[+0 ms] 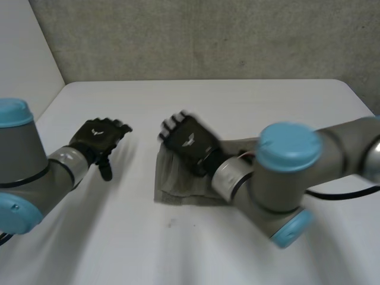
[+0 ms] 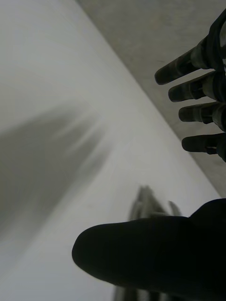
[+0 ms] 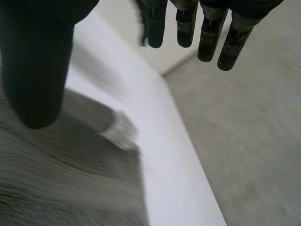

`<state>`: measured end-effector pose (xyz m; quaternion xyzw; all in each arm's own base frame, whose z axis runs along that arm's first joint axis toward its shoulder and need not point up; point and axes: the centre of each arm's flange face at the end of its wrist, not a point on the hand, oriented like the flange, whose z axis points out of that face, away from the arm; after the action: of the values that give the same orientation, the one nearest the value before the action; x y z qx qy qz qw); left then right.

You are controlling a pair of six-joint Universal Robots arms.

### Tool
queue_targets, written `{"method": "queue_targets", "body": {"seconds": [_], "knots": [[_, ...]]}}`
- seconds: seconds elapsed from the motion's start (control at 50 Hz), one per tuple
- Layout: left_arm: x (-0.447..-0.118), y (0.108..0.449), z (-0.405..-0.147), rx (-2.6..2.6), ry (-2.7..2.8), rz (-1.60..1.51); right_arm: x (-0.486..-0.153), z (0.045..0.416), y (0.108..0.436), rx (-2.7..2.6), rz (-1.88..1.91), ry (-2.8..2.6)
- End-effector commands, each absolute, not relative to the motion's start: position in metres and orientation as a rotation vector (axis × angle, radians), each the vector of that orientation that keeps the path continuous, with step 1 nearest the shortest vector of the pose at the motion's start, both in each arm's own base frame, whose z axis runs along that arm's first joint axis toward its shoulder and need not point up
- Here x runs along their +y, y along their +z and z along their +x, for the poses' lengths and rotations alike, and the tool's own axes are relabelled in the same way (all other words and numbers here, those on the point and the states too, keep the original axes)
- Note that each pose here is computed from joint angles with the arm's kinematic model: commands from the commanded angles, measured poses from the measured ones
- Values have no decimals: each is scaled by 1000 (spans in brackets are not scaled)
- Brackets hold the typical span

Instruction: Fold the towel.

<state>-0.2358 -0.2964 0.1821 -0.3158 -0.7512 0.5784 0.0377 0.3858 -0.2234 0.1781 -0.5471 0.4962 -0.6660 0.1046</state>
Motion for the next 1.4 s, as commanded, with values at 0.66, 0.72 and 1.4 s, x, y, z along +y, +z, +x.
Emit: {"method": "queue_targets", "body": {"seconds": [0.66,0.72,1.4], "knots": [[-263,122,-338,-2323,1543,-832,-302,215,149,2183,-1229,-1915],[-257,135,-341,-2291,1569,-836,-301,231,169,2081,-1300,-2002],[-292,194,-249,-2389,1768,-528,-178,397,180,1500,-1596,-1928]]}}
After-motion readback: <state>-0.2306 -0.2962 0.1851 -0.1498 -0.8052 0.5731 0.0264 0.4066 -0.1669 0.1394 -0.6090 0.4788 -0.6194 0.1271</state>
